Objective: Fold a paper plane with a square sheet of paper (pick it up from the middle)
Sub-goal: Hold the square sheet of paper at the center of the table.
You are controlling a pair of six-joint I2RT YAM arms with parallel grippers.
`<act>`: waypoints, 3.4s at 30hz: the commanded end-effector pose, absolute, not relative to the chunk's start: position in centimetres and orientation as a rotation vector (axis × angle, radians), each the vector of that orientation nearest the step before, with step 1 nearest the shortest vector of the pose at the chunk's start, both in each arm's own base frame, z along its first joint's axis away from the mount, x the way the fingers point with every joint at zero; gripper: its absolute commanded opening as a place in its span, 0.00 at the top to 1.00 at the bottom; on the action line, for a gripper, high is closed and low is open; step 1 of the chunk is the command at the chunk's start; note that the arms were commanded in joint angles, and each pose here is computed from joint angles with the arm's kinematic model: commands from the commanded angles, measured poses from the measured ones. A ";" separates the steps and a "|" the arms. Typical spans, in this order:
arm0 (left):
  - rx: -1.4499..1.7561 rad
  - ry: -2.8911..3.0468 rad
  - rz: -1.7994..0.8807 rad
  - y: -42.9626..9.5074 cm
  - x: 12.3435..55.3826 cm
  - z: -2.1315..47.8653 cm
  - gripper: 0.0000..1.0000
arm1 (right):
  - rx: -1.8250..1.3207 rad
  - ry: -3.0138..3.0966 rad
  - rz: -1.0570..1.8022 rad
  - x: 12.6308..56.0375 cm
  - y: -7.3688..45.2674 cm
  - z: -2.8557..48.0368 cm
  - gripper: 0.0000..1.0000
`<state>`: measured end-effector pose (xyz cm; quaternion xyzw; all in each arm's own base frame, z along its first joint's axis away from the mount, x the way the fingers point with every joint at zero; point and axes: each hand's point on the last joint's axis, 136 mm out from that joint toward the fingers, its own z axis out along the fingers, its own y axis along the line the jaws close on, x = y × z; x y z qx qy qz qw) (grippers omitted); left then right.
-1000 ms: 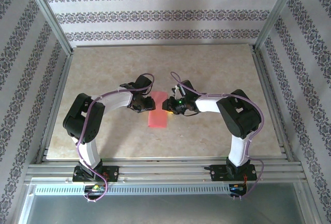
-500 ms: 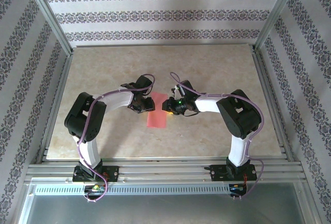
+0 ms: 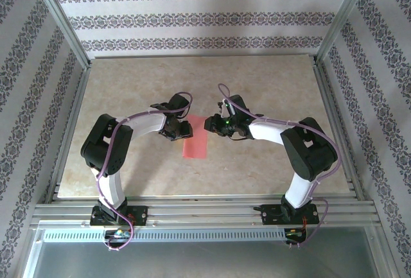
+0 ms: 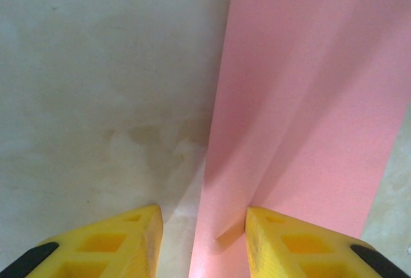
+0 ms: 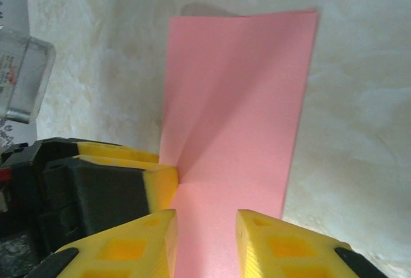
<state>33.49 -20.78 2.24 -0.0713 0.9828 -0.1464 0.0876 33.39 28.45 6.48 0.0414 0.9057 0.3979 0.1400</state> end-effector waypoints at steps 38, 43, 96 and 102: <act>-0.241 3.043 -0.336 -19.3 31.8 -0.9 0.59 | 0.113 2.711 1.116 32.4 30.5 4.1 0.73; -0.239 3.049 -0.336 -19.3 31.7 -1.1 0.58 | 0.119 2.713 1.113 32.5 30.6 3.9 0.73; -0.140 2.907 -0.384 -20.3 34.8 5.3 0.54 | 0.278 3.017 0.803 29.6 27.4 -2.5 0.85; -0.175 2.767 -0.594 -21.7 35.7 9.9 0.55 | 0.292 3.055 0.749 29.3 26.8 -3.2 0.86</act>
